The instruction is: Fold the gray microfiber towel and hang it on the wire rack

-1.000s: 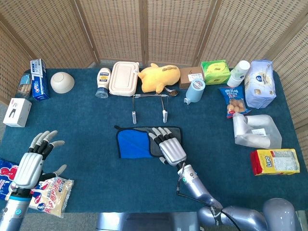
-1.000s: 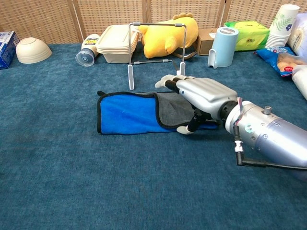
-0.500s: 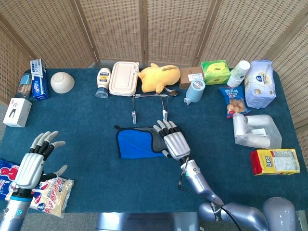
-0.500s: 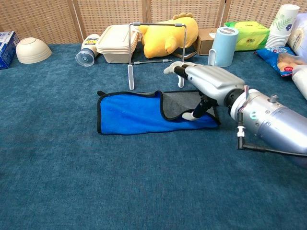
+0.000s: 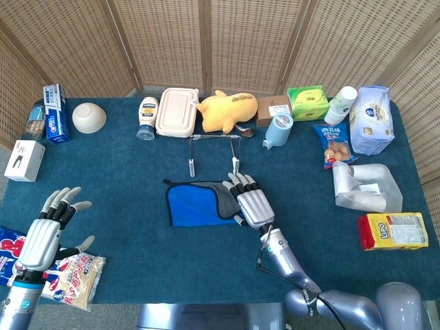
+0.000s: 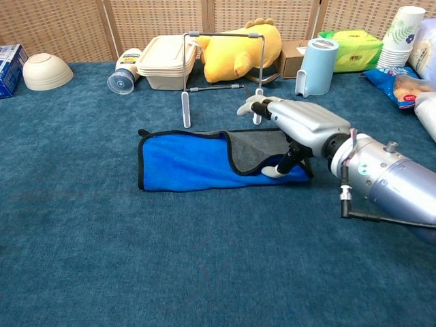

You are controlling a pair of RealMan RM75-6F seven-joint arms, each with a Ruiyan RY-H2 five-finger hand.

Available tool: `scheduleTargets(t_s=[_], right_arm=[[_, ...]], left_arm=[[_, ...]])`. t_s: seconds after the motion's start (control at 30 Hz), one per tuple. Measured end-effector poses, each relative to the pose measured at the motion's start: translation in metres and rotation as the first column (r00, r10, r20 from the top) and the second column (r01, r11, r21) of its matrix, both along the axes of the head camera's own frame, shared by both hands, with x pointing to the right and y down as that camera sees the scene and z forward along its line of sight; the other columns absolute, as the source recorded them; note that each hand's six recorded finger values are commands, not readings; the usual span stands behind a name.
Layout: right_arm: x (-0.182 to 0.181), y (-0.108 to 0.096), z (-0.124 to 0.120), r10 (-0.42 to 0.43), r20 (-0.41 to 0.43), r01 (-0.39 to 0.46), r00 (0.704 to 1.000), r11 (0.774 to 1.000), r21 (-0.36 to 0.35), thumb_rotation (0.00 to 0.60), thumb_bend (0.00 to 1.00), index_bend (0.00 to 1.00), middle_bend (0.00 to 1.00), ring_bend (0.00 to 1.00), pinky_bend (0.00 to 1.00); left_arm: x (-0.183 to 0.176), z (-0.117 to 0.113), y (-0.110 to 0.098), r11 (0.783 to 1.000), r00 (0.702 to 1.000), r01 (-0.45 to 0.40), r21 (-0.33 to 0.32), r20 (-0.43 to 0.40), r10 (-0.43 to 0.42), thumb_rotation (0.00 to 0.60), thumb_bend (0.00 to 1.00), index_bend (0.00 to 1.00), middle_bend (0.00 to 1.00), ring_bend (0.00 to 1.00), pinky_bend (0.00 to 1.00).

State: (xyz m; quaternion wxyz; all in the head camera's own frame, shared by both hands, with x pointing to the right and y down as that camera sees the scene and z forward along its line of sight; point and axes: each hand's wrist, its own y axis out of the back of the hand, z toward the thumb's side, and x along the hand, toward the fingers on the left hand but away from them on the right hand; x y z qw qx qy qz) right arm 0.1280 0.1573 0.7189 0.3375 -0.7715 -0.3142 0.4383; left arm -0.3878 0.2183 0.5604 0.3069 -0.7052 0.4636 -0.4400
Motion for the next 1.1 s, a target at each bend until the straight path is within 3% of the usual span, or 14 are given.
scheduleTargets(t_s=[0.33,0.63,0.87,1.1], right_arm=[[-0.008,-0.003,0.002,0.029,0.041,-0.030,0.999,0.999,0.023,0.600,0.25,0.39,0.12,0.00,0.00],[-0.016,-0.006,0.003,0.059,0.063,-0.061,0.996,0.998,0.035,0.600,0.26,0.43,0.13,0.01,0.00],[-0.019,-0.008,0.005,0.076,0.068,-0.078,0.995,0.996,0.032,0.600,0.27,0.56,0.16,0.02,0.00],[-0.013,-0.016,0.004,0.103,0.071,-0.106,0.992,0.993,0.043,0.600,0.28,0.62,0.17,0.03,0.00]], left_arm=[[-0.002,-0.003,0.000,1.000,1.000,0.004,0.008,-0.001,-0.004,0.600,0.30,0.26,0.10,0.00,0.00],[-0.003,-0.002,-0.001,1.000,1.000,0.005,0.007,-0.003,-0.005,0.600,0.31,0.26,0.09,0.00,0.00],[-0.005,-0.004,-0.001,1.000,1.000,0.010,0.011,0.000,-0.010,0.600,0.30,0.26,0.09,0.00,0.00],[-0.007,-0.005,0.000,1.000,1.000,0.013,0.014,0.002,-0.013,0.600,0.30,0.26,0.09,0.00,0.00]])
